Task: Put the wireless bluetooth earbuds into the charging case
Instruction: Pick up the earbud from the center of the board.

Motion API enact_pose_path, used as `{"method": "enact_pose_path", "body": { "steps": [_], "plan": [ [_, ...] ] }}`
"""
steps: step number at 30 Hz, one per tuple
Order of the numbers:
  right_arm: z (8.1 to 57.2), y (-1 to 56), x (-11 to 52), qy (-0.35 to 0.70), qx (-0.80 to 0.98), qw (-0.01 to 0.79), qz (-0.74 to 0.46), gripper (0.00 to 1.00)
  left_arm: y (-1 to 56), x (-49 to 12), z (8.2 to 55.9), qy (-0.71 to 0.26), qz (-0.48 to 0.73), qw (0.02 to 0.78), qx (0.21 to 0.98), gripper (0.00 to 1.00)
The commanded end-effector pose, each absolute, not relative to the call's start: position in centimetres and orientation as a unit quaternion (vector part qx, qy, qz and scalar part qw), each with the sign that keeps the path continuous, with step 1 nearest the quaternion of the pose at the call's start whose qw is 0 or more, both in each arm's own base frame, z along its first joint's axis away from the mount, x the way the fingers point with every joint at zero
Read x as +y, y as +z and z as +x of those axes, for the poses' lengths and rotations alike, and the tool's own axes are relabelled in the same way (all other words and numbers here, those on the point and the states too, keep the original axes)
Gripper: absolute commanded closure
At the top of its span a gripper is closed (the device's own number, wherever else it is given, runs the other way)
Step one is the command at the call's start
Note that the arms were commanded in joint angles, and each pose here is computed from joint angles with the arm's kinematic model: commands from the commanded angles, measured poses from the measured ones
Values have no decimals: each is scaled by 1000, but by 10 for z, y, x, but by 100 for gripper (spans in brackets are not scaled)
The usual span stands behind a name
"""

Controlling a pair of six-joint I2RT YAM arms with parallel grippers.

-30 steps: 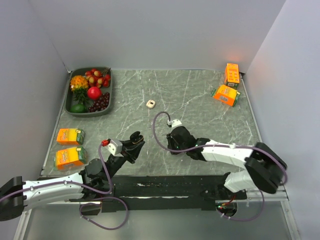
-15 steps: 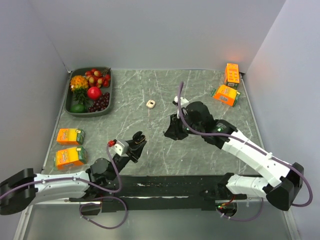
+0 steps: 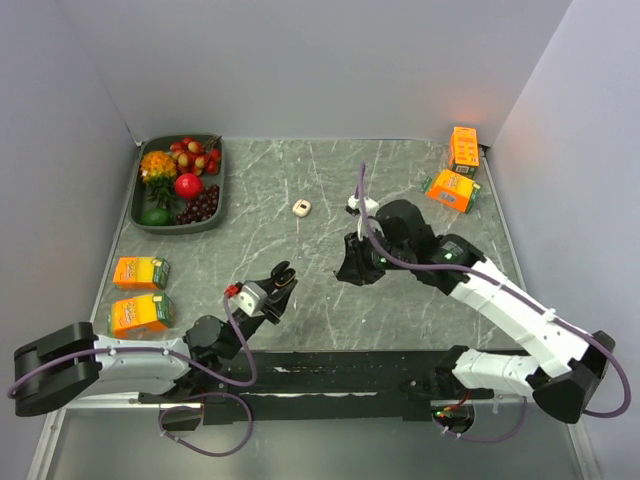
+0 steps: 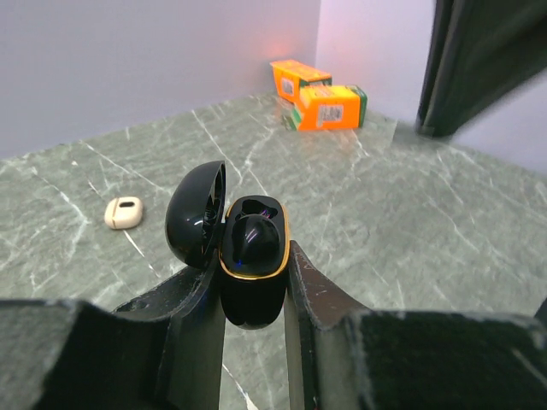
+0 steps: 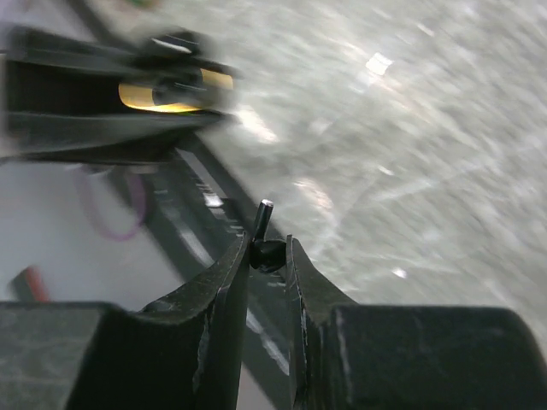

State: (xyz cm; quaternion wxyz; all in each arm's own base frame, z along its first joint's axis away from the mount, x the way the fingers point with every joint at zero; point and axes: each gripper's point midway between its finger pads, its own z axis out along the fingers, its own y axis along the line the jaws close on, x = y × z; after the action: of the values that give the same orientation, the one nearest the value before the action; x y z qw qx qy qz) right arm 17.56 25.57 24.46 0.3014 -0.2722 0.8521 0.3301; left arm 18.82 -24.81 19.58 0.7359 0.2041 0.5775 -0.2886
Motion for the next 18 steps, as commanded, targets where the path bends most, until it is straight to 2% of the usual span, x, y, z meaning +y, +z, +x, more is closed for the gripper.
{"method": "enact_pose_path", "body": {
  "steps": [1, 4, 9, 18],
  "plan": [
    [215, 181, 235, 244, 899, 309, -190, 100, 208, -231, 192, -292, 150, 750, 575, 99],
    [232, 143, 239, 231, 909, 299, -174, 100, 207, -226, 192, -295, 138, 746, 581, 99],
    [252, 95, 244, 174, 918, 266, -236, 100, 209, -222, 187, -303, 138, 743, 581, 99],
    [277, 66, 248, 137, 899, 300, -288, 100, 213, -223, 182, -311, 140, 747, 571, 99]
  ]
}}
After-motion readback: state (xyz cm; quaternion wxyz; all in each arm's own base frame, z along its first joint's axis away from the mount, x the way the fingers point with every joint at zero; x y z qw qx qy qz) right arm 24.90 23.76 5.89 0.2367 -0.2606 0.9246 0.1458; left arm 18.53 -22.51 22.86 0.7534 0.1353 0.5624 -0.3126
